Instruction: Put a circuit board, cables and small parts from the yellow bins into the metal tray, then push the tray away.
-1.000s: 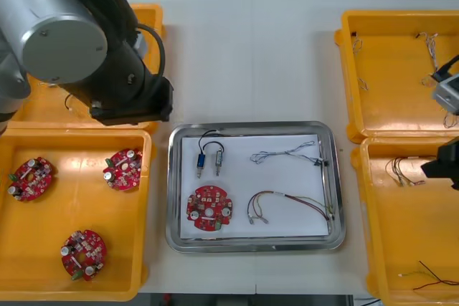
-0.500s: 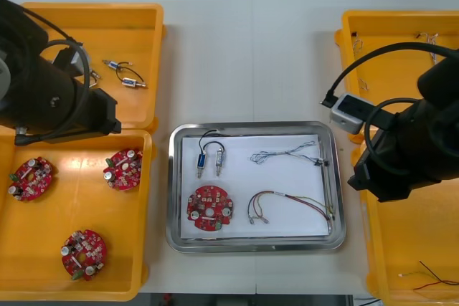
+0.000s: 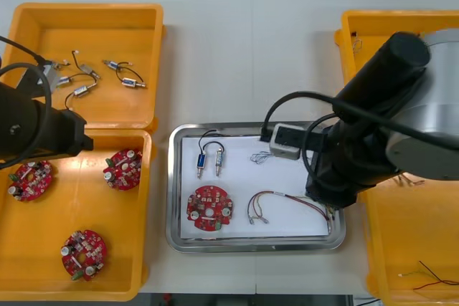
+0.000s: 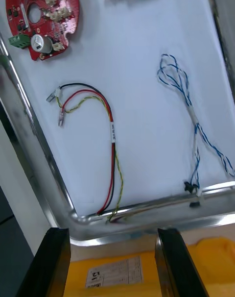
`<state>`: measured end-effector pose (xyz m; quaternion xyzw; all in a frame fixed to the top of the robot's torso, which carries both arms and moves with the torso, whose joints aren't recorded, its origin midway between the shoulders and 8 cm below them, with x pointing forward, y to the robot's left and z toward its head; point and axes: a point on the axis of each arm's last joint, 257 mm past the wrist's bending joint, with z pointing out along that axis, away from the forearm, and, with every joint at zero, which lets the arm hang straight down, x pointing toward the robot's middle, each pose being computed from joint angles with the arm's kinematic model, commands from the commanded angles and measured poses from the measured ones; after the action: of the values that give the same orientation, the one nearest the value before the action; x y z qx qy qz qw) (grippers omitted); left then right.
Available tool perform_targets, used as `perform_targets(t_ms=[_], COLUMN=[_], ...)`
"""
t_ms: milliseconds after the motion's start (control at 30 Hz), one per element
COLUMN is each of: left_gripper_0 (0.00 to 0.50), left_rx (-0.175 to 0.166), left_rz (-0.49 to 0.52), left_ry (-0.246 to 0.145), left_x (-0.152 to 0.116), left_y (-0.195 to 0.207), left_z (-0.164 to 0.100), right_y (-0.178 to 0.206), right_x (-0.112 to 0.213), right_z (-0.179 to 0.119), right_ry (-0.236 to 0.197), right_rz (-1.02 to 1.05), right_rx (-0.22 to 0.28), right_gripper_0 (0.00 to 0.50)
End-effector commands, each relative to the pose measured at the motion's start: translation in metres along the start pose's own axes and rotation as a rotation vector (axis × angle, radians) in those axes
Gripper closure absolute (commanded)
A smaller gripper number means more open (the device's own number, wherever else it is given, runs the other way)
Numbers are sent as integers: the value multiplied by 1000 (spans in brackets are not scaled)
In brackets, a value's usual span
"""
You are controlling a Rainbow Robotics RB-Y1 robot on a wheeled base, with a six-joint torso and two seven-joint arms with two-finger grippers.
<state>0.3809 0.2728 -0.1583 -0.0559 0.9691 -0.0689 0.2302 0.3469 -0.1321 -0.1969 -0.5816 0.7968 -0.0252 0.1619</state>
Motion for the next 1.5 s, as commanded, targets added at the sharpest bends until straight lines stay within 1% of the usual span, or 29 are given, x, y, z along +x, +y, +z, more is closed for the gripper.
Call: perform_targets(t_ms=[33,100,133,167,233,300,467,567,667,767,833,1000,1100,1200,1500], left_gripper_0=[0,0,0,0,0,0,0,0,0,0,0,0,0,0,0], left_rx=[-62,-84,-89,-100,-114,-136,-175,-188,-194,-194,-190,-186,-174,-151,-128], left_rz=[96,91,88,89,86,85,88,92,101,121,116,113,119,122,124], left_ry=[-26,-21,-21,-18,-14,-12,-4,6,14,21,28,28,28,31,33], left_x=[1,3,4,5,7,8,5,3,0,-5,-6,-7,-7,-7,-8], left_y=[35,46,49,54,62,71,87,94,99,105,107,108,104,97,89], left_z=[-15,-17,-17,-18,-19,-21,-25,-26,-27,-27,-27,-27,-28,-29,-29], right_y=[23,33,37,40,49,58,76,83,92,99,104,112,118,122,127], right_x=[-30,-36,-38,-39,-42,-45,-46,-47,-48,-48,-50,-53,-52,-49,-34], right_z=[15,25,27,31,37,43,57,65,72,80,84,95,101,103,115], right_ry=[-7,5,9,18,29,42,52,55,57,62,59,52,50,52,71], right_rz=[-176,-219,-232,-258,-297,-338,-393,-413,-430,-433,-429,-398,-383,-367,-324], right_rx=[10,20,20,31,29,34,34,36,28,10,2,-16,-25,-33,-19], right_gripper_0=[0,0,0,0,0,0,0,0,0,0,0,0,0,0,0])
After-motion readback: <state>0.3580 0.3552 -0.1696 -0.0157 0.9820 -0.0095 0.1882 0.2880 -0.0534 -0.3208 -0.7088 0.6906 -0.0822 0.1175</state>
